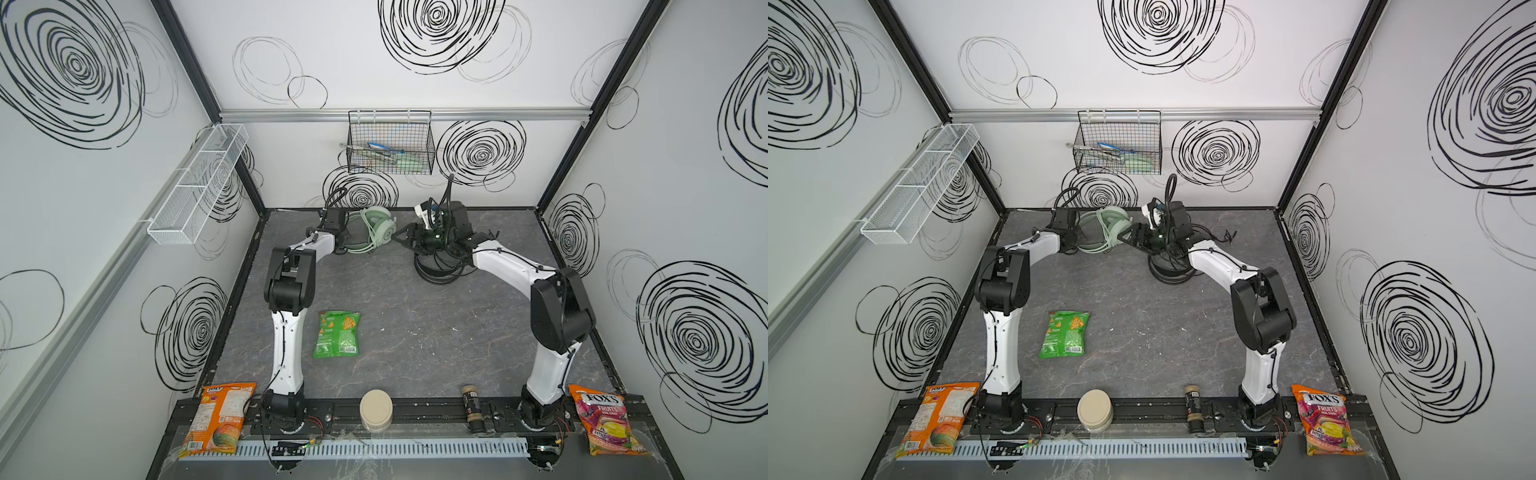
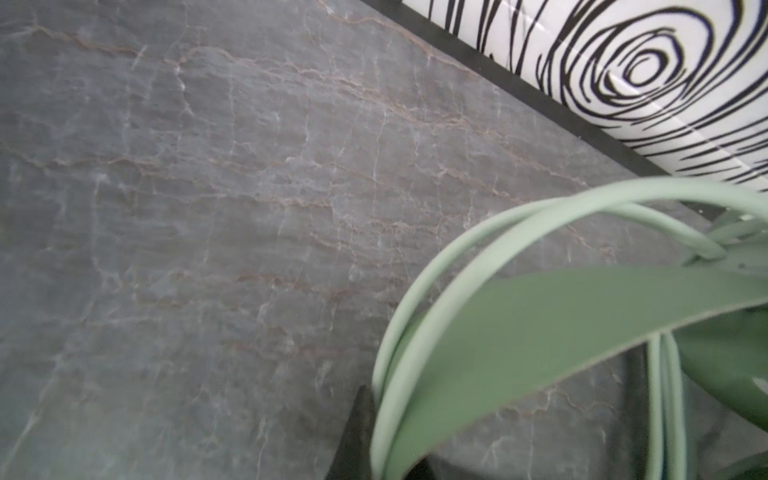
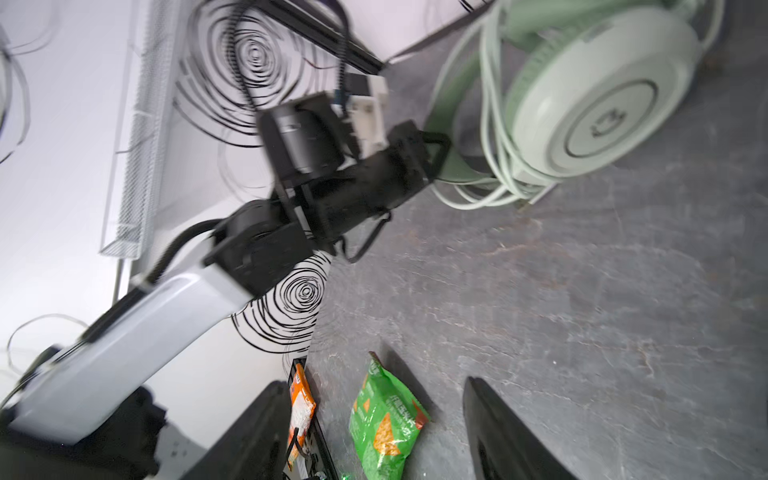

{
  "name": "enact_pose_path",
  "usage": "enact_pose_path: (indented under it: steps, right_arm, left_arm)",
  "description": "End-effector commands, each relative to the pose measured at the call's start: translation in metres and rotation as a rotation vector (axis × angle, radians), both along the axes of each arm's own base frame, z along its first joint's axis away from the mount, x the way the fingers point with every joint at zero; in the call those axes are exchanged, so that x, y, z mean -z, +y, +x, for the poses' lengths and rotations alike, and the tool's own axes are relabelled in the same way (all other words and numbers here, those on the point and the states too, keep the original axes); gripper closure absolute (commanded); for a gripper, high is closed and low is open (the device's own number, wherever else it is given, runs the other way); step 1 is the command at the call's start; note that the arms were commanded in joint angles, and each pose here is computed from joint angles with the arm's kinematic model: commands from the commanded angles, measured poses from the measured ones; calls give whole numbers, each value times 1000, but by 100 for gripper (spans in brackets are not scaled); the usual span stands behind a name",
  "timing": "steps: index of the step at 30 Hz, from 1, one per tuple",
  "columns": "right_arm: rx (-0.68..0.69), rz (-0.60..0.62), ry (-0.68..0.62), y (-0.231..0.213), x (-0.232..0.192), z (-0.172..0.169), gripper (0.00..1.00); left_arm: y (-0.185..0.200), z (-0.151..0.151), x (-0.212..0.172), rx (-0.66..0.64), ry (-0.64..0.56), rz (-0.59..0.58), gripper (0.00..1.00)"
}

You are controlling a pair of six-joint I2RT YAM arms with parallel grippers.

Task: Wrap the headphones
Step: 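Release green headset with both grippers and lift them away from it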

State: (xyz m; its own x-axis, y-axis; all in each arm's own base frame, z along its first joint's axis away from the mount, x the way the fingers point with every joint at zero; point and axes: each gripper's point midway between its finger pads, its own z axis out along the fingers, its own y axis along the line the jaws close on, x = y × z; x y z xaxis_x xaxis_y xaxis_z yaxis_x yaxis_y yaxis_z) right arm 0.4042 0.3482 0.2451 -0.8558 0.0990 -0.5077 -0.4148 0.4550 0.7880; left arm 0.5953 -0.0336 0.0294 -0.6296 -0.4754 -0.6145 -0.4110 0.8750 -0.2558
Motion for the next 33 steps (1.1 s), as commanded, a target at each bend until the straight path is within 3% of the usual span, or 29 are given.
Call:
enact_pose_path:
  steps: [1, 8, 11, 15, 18, 25, 29, 33]
  right_arm:
    - [-38, -129, -136, -12, -18, -16, 28]
    - [15, -208, -386, -35, -72, -20, 24]
    - [38, -242, -436, -42, -84, -16, 24]
    - [90, -288, -470, -57, -92, -5, 24]
    - [136, -313, -489, -68, -100, 4, 22]
    - [187, -324, -520, -77, -117, 11, 22]
    - [273, -392, -494, -99, -107, 16, 21]
    - [381, -454, -395, -134, -72, 20, 20]
  left_arm:
    - [4, 8, 1, 35, -2, -4, 100]
    - [18, 19, -5, 46, -25, -2, 80]
    - [22, 21, -6, 42, -30, -13, 68]
    - [31, 21, -13, 22, -51, -38, 59]
    - [37, 23, -22, 19, -67, -43, 45]
    - [52, 21, -45, 0, -94, -50, 1]
    - [57, 15, -70, 16, -120, -32, 4]
    - [49, -8, -108, 47, -136, 19, 4]
